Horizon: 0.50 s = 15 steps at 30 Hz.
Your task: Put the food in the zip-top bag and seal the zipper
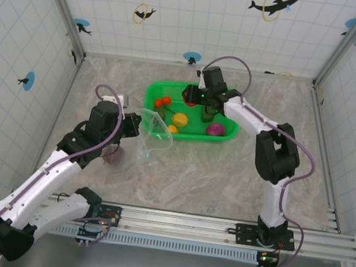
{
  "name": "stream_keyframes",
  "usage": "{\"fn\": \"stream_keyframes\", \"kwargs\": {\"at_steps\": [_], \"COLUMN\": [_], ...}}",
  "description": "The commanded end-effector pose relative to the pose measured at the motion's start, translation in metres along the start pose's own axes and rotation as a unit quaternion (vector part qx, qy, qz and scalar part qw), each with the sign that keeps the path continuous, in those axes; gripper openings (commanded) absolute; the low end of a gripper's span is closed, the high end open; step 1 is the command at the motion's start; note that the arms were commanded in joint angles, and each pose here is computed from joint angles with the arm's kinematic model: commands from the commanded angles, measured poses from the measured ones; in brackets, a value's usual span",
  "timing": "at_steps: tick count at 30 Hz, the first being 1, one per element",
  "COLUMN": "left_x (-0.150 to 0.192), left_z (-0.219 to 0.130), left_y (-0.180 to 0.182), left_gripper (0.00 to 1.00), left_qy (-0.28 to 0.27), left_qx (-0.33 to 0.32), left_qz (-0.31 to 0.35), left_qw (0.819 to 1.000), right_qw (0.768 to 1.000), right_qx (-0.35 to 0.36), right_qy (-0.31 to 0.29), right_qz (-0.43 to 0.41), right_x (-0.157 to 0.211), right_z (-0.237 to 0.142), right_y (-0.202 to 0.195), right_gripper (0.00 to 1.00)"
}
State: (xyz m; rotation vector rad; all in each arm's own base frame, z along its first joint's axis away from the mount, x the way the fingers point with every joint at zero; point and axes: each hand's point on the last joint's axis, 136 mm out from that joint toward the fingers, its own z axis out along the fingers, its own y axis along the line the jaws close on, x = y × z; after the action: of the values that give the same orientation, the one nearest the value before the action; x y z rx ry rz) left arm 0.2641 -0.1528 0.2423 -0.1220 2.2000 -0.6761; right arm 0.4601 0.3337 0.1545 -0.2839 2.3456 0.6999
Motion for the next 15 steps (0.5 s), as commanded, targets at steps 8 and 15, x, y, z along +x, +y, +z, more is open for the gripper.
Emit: {"fn": "stream_keyframes", "kwargs": {"at_steps": [8,15], "left_x": [0.008,0.004], "left_z": [0.013,0.017], "left_y": [-0.011,-0.025], "left_gripper": [0.0,0.0], "left_qy": [0.023,0.025], "left_qx": [0.038,0.068], "left_qz": [-0.026,-0.033], "left_qw": [0.999,0.997], "right_qw": [0.994,0.977], "right_qx": [-0.087,-0.192], "right_qy": [-0.067,-0.078], "right_qz": [-0.008,-0.04], "right_x": [-0.018,0.01], "right_z": [-0.08,-0.139], "right_y": [0.04,0.104], "right_gripper": [0.58,0.6]}}
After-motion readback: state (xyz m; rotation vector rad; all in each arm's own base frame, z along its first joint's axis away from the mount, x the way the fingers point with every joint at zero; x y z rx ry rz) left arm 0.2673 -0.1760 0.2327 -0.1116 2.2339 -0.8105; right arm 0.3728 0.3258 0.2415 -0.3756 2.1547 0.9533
